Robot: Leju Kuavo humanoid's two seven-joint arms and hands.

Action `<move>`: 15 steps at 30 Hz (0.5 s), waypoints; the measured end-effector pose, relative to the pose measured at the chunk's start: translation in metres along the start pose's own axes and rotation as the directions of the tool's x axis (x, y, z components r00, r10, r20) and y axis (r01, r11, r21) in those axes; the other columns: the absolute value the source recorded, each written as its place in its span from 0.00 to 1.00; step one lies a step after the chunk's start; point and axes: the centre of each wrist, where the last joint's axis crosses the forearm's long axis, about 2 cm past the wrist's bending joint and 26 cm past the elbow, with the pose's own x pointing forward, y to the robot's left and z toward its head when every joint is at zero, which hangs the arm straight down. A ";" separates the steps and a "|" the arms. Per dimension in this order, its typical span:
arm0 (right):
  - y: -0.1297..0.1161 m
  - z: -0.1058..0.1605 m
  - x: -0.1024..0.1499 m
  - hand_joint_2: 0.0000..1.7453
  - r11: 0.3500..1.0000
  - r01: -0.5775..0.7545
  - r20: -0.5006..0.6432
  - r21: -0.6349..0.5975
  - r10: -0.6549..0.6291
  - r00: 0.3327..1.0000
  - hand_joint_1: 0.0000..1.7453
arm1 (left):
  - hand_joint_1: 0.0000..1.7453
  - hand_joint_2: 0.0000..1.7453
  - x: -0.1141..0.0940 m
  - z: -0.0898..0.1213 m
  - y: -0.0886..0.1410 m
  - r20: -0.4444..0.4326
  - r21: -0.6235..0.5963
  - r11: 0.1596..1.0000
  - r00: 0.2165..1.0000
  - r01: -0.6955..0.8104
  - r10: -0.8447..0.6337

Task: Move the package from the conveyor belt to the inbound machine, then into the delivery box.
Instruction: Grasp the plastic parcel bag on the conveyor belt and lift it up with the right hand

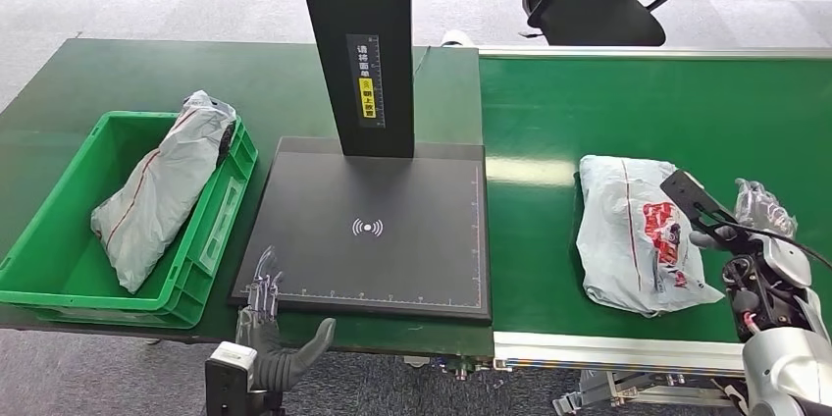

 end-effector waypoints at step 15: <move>0.009 0.001 -0.014 1.00 0.991 -0.011 -0.026 0.133 0.015 1.000 0.00 | 0.00 1.00 -0.004 -0.001 -0.001 -0.015 -0.005 1.000 1.000 -0.006 0.006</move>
